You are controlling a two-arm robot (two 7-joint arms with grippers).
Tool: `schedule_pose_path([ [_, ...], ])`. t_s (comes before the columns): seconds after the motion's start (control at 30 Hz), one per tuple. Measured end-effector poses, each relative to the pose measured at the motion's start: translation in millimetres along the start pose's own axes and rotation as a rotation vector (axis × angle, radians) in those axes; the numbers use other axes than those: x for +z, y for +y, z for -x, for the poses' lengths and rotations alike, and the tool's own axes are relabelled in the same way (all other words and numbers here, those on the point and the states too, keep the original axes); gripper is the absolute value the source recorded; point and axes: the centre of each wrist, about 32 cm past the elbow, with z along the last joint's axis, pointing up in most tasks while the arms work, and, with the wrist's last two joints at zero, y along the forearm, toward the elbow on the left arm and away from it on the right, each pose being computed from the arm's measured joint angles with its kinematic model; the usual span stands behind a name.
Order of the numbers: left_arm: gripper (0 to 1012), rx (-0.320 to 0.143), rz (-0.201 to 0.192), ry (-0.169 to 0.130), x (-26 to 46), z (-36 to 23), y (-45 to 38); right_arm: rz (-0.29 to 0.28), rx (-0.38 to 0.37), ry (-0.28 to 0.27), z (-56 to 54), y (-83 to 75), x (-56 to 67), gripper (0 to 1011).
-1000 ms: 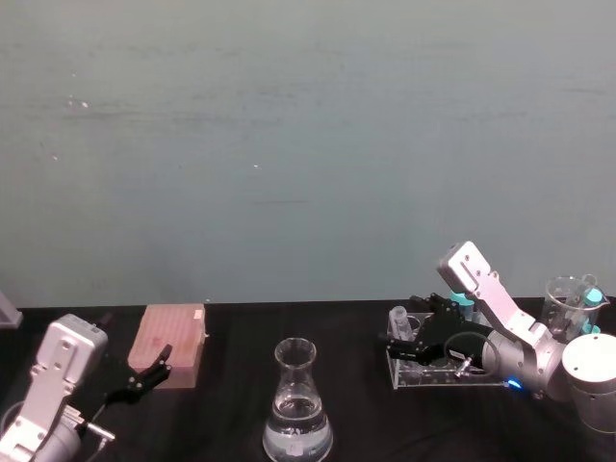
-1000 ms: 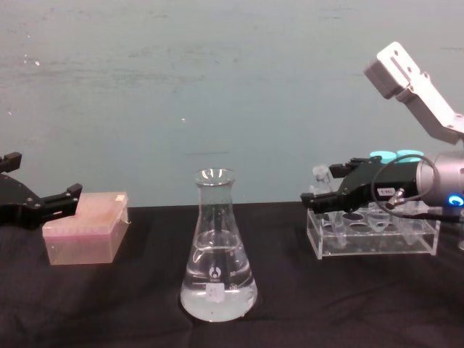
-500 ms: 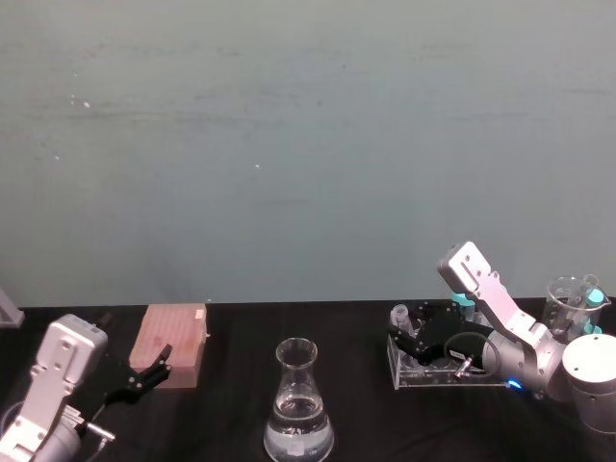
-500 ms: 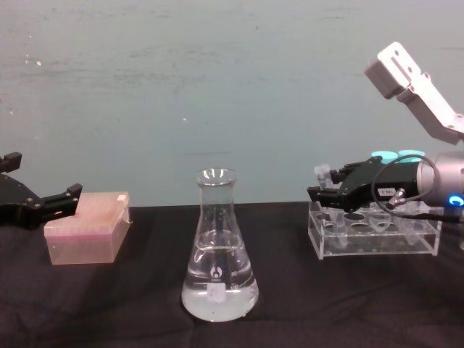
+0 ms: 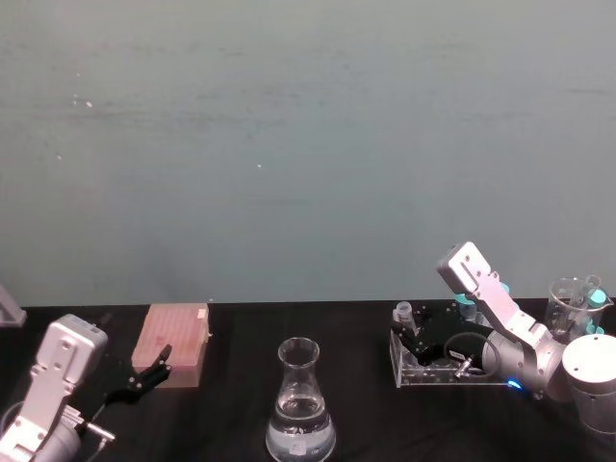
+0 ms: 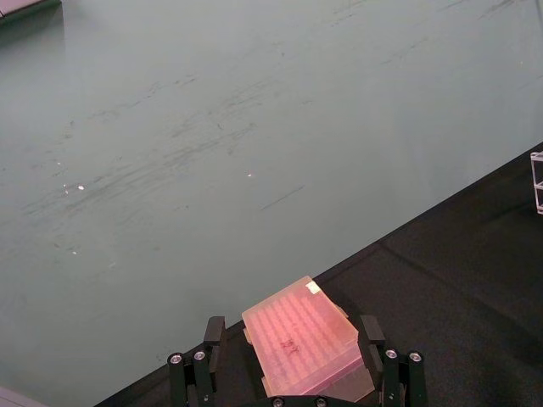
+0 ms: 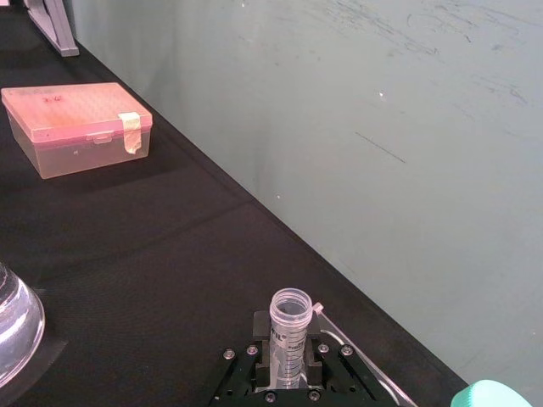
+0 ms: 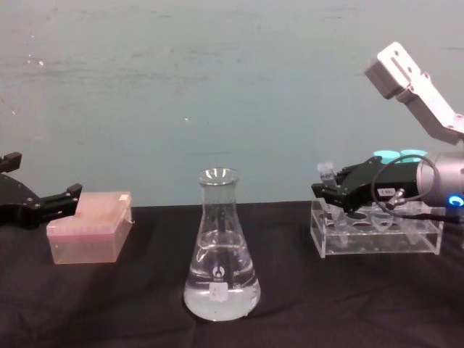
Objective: Pour the liquid from the test tube into the beaker using one hand.
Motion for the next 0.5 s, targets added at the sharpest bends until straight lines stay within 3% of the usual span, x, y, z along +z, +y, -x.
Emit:
schedule_pose_path([
  [0.5, 1000, 0.0, 0.0, 0.0, 0.0, 0.0, 0.0, -0.024, 0.002, -0.003, 2.2, -3.9, 6.8, 216],
])
